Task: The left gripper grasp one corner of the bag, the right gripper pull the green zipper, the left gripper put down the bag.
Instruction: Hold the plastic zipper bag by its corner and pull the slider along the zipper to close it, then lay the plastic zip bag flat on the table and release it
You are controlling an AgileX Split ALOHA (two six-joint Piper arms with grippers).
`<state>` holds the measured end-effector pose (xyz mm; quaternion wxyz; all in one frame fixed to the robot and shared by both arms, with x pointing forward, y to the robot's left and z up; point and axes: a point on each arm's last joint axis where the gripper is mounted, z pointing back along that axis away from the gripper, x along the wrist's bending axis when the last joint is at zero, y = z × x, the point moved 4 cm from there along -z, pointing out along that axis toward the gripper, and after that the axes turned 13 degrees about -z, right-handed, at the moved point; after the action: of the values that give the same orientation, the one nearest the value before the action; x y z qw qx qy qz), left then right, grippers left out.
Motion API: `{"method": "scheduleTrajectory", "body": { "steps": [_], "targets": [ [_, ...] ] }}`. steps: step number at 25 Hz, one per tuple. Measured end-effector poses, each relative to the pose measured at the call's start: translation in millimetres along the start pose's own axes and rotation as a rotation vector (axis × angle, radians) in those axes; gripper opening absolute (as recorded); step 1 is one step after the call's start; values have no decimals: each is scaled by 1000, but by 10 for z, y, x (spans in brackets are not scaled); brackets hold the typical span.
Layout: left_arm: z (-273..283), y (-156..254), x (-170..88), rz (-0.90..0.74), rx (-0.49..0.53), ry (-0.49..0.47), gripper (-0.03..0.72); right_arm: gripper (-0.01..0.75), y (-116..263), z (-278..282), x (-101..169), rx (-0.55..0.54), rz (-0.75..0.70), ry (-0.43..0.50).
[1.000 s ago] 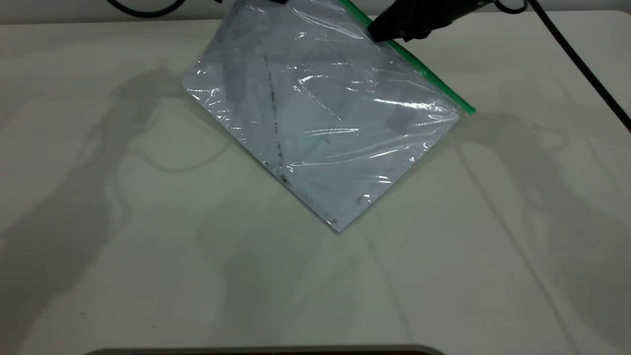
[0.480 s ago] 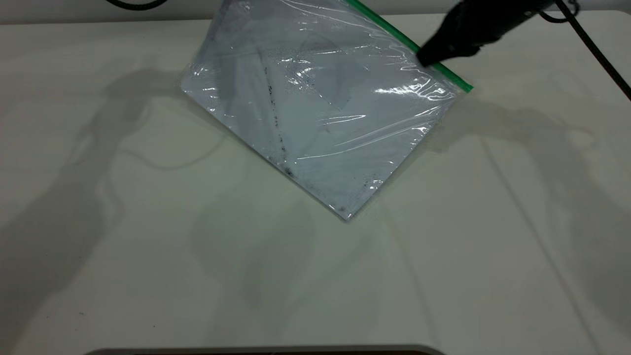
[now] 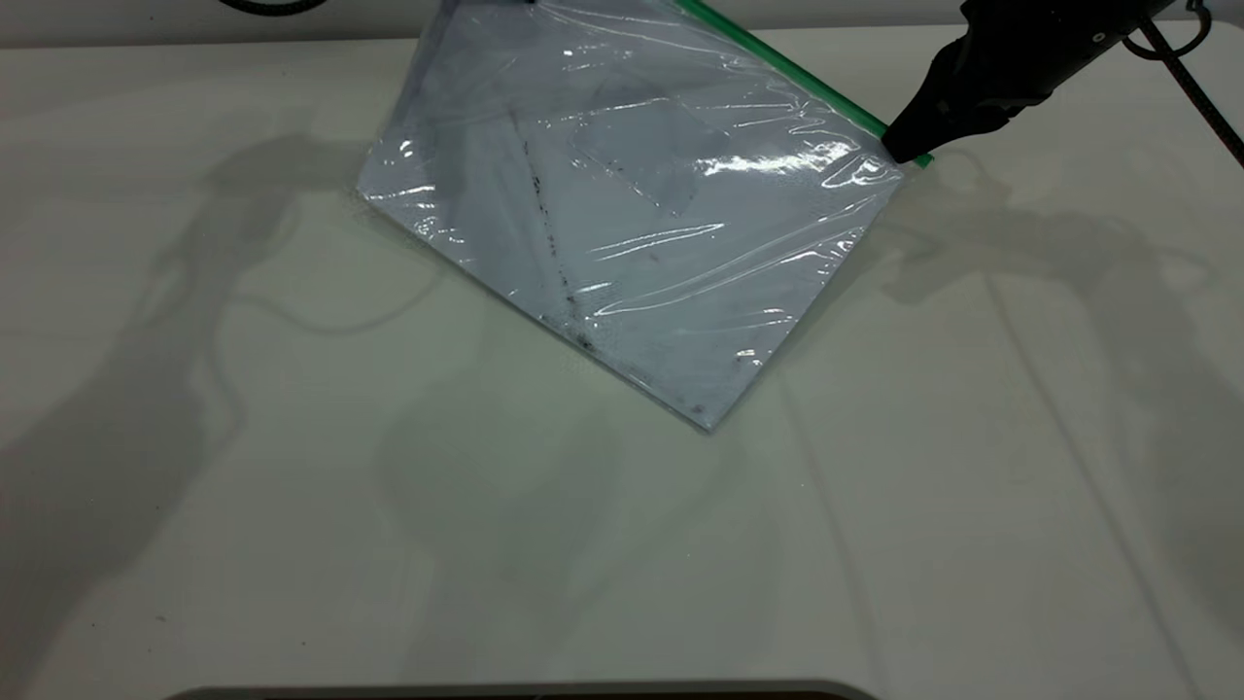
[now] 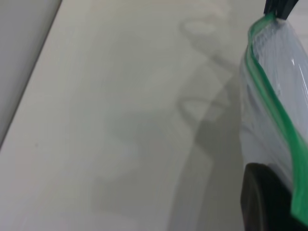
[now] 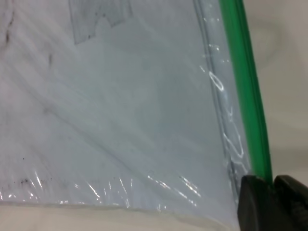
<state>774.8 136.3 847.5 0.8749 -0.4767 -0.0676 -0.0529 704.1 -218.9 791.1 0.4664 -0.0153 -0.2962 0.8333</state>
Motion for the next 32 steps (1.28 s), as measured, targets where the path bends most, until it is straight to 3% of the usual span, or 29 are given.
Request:
{"method": "scheduleTrajectory", "body": {
  "steps": [5, 13, 16, 19, 27, 32],
  "targets": [
    [3, 48, -13, 50, 38, 9, 53, 124, 30, -3, -21, 13, 4, 7],
    [-92, 84, -79, 255, 132, 37, 57, 500, 40, 2, -98, 4, -51, 51],
    [-223, 53, -146, 371, 194, 56, 85, 584, 28, 4, -132, -7, -74, 76],
    [-352, -1, -209, 454, 236, 69, 176, 599, 30, 5, -139, -8, -84, 81],
    [-399, -3, -248, 627, 316, 46, 594, 583, -32, 106, -161, -30, -104, 94],
    [-105, -76, -108, 661, 485, -93, 646, 582, -379, 691, -158, -143, -128, 140]
  ]
}}
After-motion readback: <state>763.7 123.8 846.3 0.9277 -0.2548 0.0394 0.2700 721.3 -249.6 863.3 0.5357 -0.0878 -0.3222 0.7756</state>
